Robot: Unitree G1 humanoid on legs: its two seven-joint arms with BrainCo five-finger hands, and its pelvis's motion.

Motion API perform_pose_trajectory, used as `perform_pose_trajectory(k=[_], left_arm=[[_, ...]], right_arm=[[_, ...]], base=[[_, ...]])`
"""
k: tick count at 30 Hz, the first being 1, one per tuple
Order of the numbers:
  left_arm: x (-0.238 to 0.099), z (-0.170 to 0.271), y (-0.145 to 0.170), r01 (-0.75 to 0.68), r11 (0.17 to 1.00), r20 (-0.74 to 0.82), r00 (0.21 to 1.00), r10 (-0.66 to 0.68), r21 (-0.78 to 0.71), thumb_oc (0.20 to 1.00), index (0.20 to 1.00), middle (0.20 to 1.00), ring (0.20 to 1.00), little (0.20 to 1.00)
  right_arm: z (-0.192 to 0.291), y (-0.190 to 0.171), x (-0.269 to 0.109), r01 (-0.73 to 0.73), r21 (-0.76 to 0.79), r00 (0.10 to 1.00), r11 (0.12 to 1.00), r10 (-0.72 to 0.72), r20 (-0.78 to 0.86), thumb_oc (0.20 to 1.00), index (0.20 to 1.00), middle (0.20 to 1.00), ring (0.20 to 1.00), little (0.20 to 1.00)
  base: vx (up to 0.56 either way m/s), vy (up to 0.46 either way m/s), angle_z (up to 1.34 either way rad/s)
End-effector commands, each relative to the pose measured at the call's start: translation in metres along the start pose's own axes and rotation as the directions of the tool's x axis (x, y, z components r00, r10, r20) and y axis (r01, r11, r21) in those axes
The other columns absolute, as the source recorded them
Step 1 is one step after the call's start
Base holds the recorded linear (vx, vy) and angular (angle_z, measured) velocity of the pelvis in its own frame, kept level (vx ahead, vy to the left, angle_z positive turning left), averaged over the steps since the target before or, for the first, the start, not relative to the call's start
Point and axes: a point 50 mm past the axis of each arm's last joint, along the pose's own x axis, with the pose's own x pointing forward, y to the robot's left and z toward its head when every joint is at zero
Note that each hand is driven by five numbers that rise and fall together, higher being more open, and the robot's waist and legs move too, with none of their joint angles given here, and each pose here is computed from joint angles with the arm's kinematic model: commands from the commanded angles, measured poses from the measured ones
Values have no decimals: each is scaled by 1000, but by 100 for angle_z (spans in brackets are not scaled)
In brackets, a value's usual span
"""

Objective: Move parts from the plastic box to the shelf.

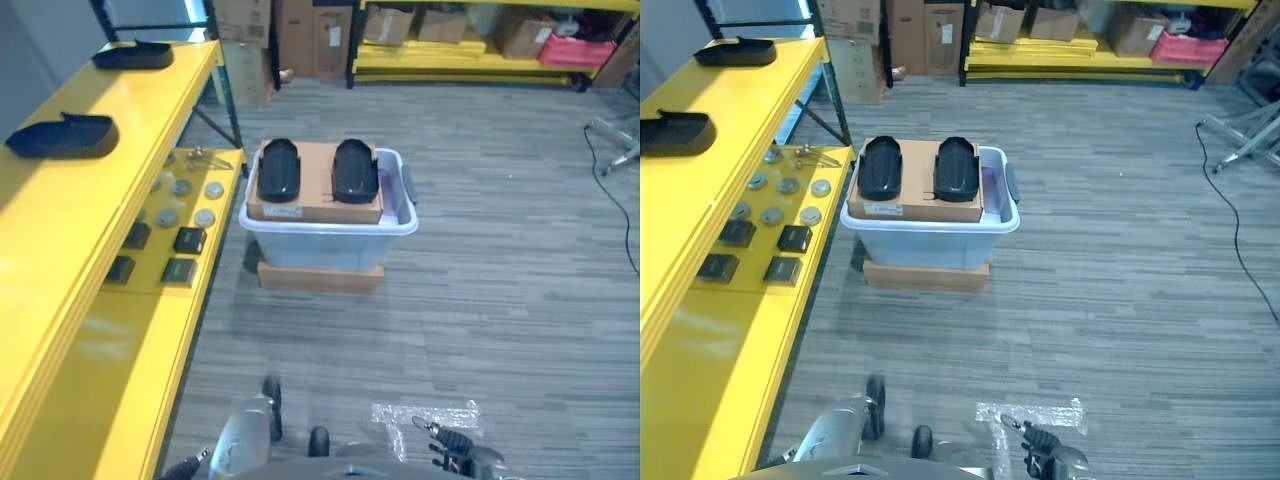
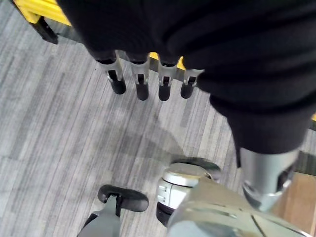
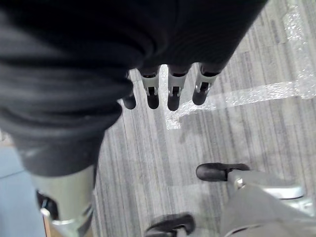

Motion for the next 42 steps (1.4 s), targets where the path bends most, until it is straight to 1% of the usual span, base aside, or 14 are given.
perform_pose_trajectory(k=[1, 8, 15, 19, 22, 26, 27, 28, 29, 30, 31, 34, 35, 42], left_arm=[[0, 21, 9, -28, 995, 89, 996, 20, 91, 1000, 1000, 1000, 1000, 1000], [-1, 42, 17, -36, 995, 152, 988, 22, 94, 1000, 1000, 1000, 1000, 1000], [-4, 80, 20, -25, 999, 246, 969, 19, 20, 1000, 1000, 1000, 1000, 1000], [-3, 79, 11, -9, 998, 243, 970, -6, 60, 1000, 1000, 1000, 1000, 1000], [-2, 71, 8, -8, 997, 213, 977, -9, 76, 1000, 1000, 1000, 1000, 1000], [0, 54, 7, -17, 994, 154, 988, 1, 107, 1000, 1000, 1000, 1000, 1000], [0, 45, 9, -24, 993, 127, 992, 10, 113, 1000, 1000, 1000, 1000, 1000], [0, 44, 10, -25, 993, 122, 992, 11, 116, 1000, 1000, 1000, 1000, 1000], [-1, 37, 12, -30, 992, 108, 994, 17, 126, 1000, 1000, 1000, 1000, 1000], [-2, 31, 16, -31, 992, 99, 995, 19, 123, 1000, 1000, 1000, 1000, 1000], [-2, 30, 17, -32, 993, 97, 995, 20, 118, 1000, 1000, 1000, 1000, 1000], [-4, 25, 24, -41, 994, 98, 995, 31, 97, 1000, 1000, 1000, 1000, 1000], [-5, 24, 28, -42, 996, 98, 995, 34, 80, 1000, 1000, 1000, 1000, 1000], [-6, 22, 29, -32, 998, 92, 995, 27, 62, 1000, 1000, 1000, 1000, 1000]], right_arm=[[-3, -7, -4, 11, -41, 1000, 999, -11, 13, 1000, 1000, 1000, 1000, 1000], [8, 4, 1, -2, -105, 1000, 994, 4, 21, 1000, 1000, 1000, 1000, 1000], [-13, 10, 1, -11, -153, 999, 988, 3, -52, 1000, 1000, 1000, 1000, 1000], [-25, 5, -2, 6, -37, 996, 999, -9, -87, 1000, 1000, 1000, 1000, 1000], [-23, 2, -3, 18, -36, 997, 999, -20, -78, 1000, 1000, 1000, 1000, 1000], [-11, -1, -3, 41, -24, 999, 999, -41, 28, 1000, 1000, 1000, 1000, 1000], [2, -2, -4, 54, -18, 992, 998, -52, 115, 1000, 1000, 1000, 1000, 1000], [4, -3, -4, 55, -18, 990, 998, -52, 132, 1000, 1000, 1000, 1000, 1000], [24, -3, -6, 72, -33, 970, 997, -62, 233, 1000, 1000, 1000, 1000, 1000], [51, -8, -14, 105, -46, 926, 993, -81, 368, 1000, 1000, 1000, 1000, 1000], [58, -9, -16, 103, -33, 919, 994, -82, 386, 1000, 1000, 1000, 1000, 1000], [105, -13, -38, 155, -75, 810, 985, -83, 581, 1000, 1000, 1000, 1000, 1000], [131, -20, -56, 179, -93, 737, 980, -71, 672, 1000, 1000, 1000, 1000, 1000], [183, -33, -104, 222, -110, 571, 969, -38, 820, 1000, 1000, 1000, 1000, 1000]], base=[[386, 133, -22], [336, 159, -52], [272, -118, 25], [206, -134, 53], [106, -108, 2], [77, -87, 9], [32, -42, -2], [42, -64, 0], [34, -62, -19], [33, -68, -28], [19, -59, -28], [10, -25, -9], [0, 0, 0], [18, 7, -7]])
